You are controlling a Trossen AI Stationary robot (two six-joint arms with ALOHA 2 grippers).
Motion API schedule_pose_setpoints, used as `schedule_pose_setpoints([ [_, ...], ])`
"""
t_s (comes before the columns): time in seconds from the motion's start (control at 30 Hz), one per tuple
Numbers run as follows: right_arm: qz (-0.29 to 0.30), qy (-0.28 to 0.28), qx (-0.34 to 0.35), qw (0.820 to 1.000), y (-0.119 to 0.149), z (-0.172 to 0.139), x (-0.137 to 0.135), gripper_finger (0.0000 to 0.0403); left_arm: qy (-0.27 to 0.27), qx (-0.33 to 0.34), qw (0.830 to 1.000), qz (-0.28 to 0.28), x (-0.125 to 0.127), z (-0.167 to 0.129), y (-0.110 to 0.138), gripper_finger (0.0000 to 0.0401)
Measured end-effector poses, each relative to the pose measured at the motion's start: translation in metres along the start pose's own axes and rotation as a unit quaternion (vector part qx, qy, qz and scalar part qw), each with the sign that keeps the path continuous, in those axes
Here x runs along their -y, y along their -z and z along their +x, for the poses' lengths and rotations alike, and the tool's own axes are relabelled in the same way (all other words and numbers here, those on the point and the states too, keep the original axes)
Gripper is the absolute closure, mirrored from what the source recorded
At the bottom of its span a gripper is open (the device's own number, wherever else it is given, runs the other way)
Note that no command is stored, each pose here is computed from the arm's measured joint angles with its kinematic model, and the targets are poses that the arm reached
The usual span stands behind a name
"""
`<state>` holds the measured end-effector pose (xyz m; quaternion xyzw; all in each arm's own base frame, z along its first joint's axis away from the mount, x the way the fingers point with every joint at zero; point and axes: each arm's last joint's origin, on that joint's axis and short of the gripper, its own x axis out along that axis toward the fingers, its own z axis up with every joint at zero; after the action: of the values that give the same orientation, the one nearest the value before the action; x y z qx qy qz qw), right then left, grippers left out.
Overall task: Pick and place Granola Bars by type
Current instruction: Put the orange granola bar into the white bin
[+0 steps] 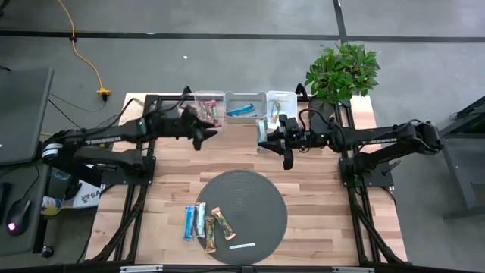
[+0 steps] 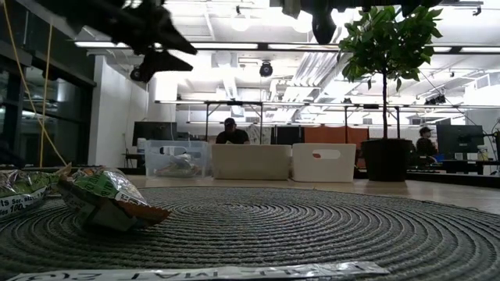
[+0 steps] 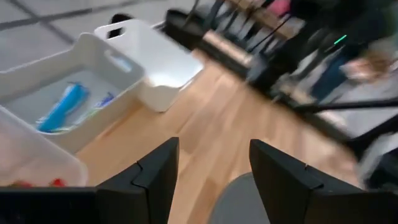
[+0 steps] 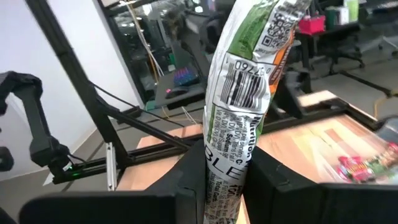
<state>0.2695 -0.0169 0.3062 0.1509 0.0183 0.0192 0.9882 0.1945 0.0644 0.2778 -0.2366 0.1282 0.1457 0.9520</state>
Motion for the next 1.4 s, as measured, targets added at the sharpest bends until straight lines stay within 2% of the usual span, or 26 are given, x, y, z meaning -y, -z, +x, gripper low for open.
schedule_pose_setpoints([
  [0.13,0.015,0.027,-0.017,0.999,0.002,-0.001,0.008,0.0339,0.068,0.058,0.996,-0.003,-0.006,-0.016,0.022,0.0209],
  [0.3,0.036,0.066,-0.02,0.997,0.002,-0.003,0.02,0.0339,0.178,0.099,0.979,0.009,-0.005,-0.029,0.036,0.0209],
  [0.47,0.049,0.139,-0.015,0.989,0.001,-0.006,0.036,0.0339,0.224,0.11,0.968,-0.005,-0.012,-0.033,0.056,0.0209],
  [0.63,0.085,0.217,-0.024,0.972,0.003,-0.013,0.057,0.0339,0.275,0.148,0.95,-0.022,-0.018,-0.037,0.074,0.0209],
  [0.77,0.129,0.287,-0.03,0.949,0.006,-0.022,0.075,0.0339,0.32,0.187,0.928,-0.031,-0.022,-0.045,0.087,0.0209],
  [0.93,0.145,0.336,-0.032,0.93,0.007,-0.029,0.093,0.0339,0.36,0.205,0.91,-0.021,-0.021,-0.052,0.089,0.0209],
  [1.27,0.166,0.373,-0.074,0.91,0.029,-0.017,0.118,0.0339,0.391,0.18,0.902,-0.017,-0.013,-0.051,0.094,0.0209],
  [1.4,0.189,0.392,-0.09,0.896,0.044,-0.009,0.126,0.0339,0.401,0.173,0.899,-0.018,-0.011,-0.052,0.096,0.0209],
])
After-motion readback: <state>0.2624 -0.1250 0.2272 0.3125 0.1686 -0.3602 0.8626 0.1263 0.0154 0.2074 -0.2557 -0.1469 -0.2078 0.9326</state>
